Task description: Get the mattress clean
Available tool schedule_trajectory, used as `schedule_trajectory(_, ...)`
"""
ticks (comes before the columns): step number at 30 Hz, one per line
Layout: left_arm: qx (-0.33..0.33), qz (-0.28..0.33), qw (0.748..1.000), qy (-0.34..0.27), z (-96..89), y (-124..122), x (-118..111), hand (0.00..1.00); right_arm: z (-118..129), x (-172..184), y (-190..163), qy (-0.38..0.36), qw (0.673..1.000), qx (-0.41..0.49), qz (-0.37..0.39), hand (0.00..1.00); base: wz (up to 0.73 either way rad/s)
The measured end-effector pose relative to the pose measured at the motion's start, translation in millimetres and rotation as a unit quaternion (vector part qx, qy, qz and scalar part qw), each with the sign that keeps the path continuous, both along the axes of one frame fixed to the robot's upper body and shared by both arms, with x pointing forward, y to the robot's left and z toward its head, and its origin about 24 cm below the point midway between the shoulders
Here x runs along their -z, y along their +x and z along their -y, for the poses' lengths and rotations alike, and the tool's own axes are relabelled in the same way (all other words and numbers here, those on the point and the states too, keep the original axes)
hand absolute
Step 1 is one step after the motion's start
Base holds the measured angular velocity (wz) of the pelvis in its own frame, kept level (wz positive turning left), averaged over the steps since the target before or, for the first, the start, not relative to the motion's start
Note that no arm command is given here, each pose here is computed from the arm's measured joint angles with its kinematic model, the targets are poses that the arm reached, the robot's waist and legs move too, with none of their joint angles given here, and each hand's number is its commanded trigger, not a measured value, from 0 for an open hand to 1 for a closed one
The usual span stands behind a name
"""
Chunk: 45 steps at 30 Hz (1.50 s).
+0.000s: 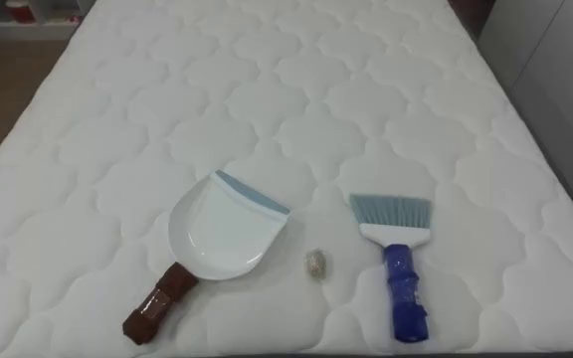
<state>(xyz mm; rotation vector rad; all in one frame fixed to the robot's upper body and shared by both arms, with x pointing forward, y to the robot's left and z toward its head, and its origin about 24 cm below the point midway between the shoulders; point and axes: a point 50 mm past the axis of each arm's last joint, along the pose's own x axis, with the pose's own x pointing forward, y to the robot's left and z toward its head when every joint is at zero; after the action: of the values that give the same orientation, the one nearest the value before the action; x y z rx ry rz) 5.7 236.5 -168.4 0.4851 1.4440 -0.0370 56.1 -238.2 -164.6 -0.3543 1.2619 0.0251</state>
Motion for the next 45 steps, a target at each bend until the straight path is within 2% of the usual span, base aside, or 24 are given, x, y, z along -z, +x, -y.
schedule_trajectory(12, 0.004, -0.001, 1.000, 0.002, 0.1, -1.4, -0.1, 0.00, -1.6, 0.2, 1.0, -0.012, 1.000, 0.007, 0.006, 0.00, 0.00)
schedule_trajectory(19, 0.007, 0.050, 0.997, 0.055, -4.8, 13.4, -3.3, 0.00, -1.2, 0.0, 1.6, -0.023, 0.999, 0.021, 0.014, 0.00, 0.07)
schedule_trajectory(24, 0.008, 0.132, 0.985, 0.108, -10.2, 41.9, -11.8, 0.00, -1.9, -0.3, 2.5, -0.024, 0.999, 0.016, 0.021, 0.00, 0.11)
schedule_trajectory(27, -0.006, 0.257, 0.954, 0.156, -18.9, 81.1, -32.5, 0.00, -2.4, -1.3, 6.4, -0.022, 0.999, 0.004, 0.033, 0.00, 0.02)
schedule_trajectory(33, -0.004, 0.392, 0.902, 0.180, -16.0, 122.1, -58.5, 0.00, -3.0, -2.1, 9.3, -0.015, 0.999, -0.003, 0.044, 0.00, -0.02)
schedule_trajectory(41, 0.027, 0.481, 0.859, 0.172, -1.1, 147.8, -79.8, 0.00, -4.2, -3.1, 12.8, -0.007, 0.998, -0.005, 0.058, 0.00, 0.00)
schedule_trajectory(45, 0.040, 0.487, 0.857, 0.165, 4.0, 150.8, -80.3, 0.00, -3.3, -3.2, 11.9, -0.003, 0.998, -0.012, 0.054, 0.00, -0.02)
